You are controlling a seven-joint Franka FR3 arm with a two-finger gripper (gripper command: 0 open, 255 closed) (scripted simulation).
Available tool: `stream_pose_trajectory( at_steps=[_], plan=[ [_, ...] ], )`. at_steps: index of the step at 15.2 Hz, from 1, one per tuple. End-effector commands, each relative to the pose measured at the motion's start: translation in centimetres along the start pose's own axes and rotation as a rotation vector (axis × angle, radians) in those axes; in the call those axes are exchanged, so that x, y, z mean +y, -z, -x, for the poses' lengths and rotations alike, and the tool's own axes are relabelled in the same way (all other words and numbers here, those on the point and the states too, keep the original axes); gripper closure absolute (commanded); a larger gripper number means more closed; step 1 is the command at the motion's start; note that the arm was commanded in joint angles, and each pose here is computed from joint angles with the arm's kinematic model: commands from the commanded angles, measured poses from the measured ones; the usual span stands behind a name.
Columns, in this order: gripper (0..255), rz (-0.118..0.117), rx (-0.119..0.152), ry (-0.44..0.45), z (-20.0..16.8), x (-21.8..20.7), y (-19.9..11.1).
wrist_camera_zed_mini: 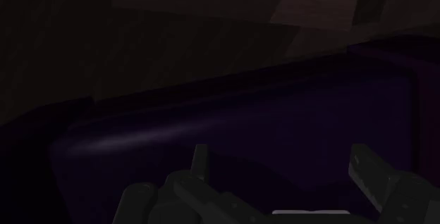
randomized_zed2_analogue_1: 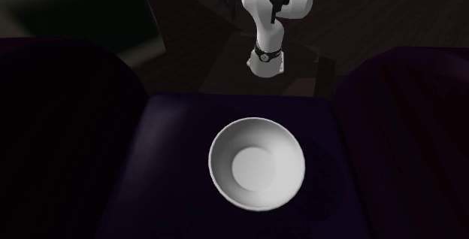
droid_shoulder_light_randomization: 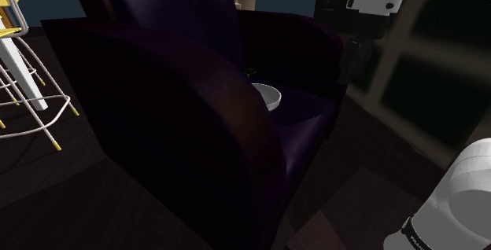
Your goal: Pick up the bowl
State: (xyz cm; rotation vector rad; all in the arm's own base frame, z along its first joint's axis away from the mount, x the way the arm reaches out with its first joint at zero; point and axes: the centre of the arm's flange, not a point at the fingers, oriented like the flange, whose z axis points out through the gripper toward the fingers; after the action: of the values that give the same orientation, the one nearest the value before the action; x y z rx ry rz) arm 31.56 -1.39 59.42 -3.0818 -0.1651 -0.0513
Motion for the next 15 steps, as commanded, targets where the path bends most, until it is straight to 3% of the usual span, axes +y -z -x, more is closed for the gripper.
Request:
stream_pose_trajectory(
  at_steps=[1, 15],
  plan=[
    [0, 0.0, 0.0, 0.0, 0.0, 0.0, 0.0],
    [0, -0.052, -0.014, -0.114, -17.6, 2.4, -6.1]
  ],
)
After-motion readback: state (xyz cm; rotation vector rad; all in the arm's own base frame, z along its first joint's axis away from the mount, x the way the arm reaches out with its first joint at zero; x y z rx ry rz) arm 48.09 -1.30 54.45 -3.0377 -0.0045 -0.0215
